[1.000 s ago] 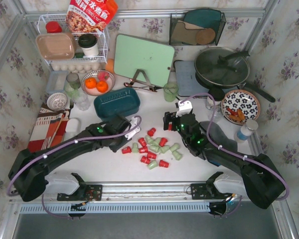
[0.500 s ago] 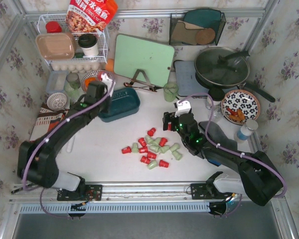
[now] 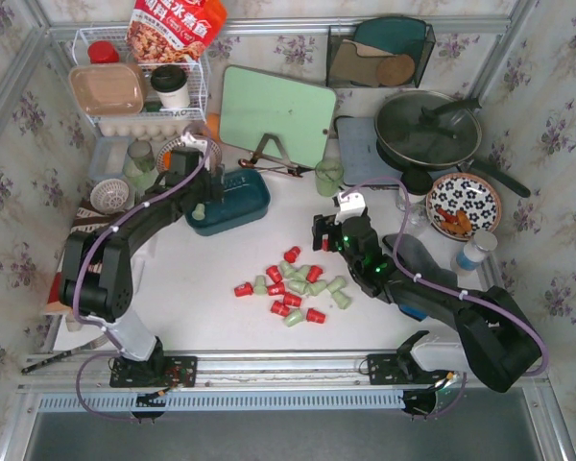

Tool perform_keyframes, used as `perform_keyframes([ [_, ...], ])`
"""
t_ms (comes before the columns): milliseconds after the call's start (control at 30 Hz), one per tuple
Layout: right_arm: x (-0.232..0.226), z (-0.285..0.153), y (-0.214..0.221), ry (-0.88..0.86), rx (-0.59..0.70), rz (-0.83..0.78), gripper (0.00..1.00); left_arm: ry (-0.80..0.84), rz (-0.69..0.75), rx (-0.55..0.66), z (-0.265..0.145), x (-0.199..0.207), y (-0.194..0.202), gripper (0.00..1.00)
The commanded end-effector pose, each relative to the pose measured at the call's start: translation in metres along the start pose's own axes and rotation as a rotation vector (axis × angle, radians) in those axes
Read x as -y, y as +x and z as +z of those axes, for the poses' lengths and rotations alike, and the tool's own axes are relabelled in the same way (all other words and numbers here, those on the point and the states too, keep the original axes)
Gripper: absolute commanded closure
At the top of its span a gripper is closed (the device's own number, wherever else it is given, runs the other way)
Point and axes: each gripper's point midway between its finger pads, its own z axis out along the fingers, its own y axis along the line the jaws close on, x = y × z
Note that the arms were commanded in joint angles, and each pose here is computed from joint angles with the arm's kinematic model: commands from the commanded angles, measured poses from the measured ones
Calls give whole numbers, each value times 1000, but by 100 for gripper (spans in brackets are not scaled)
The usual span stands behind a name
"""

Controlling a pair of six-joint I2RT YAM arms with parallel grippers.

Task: Mix the coffee capsules in the storage basket

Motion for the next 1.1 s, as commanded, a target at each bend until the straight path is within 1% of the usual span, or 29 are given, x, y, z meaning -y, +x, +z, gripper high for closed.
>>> perform_keyframes([
  [0, -1, 1, -6, -2, 11, -5, 13, 2, -91, 133, -11, 2, -34, 11],
  [67, -1, 1, -6, 1, 10, -4, 11, -6, -115, 159, -22, 1, -39, 8],
  [100, -1, 1, -6, 2, 10, -3, 10, -5, -125, 170, -29, 1, -42, 2],
  [200, 0, 1, -6, 6, 9, -1, 9, -6, -147, 191, -52, 2, -47, 1],
  [300, 2, 2, -6, 24, 7, 0, 8, -16, -159, 152, -76, 2, -41, 1],
  [333, 5, 3, -6, 40, 8, 4, 8, -26, -163, 120, -85, 2, -36, 1],
  [367, 6, 4, -6, 52, 9, 6, 8, -39, -174, 57, -93, 0, -24, 1],
  [400, 8, 4, -6, 65, 11, 11, 7, -52, -186, 35, -103, -2, -23, 1],
  [433, 10, 4, -6, 76, 12, 18, 7, -68, -194, 32, -117, -5, -26, 1],
  [500, 11, 5, -6, 85, 14, 20, 5, -123, -200, -16, -135, -15, -17, 1],
  [567, 13, 5, -6, 93, 15, 16, 1, -177, -204, -20, -153, -26, -13, 1],
  [600, 14, 5, -5, 97, 13, 11, 0, -181, -207, -16, -162, -28, -11, 1],
  [767, 11, 7, -3, 85, -3, 5, 0, -58, -219, -50, -199, -11, 27, 1],
  [900, 6, 10, -2, 57, -12, -14, 1, -23, -224, -2, -222, -10, 52, 1],
  [967, 7, 12, 1, 64, -23, -30, 2, 12, -201, 6, -226, -6, 61, 1],
  [1067, 9, 17, 10, 82, -59, -51, 3, 48, -213, 39, -235, 0, 58, 1],
])
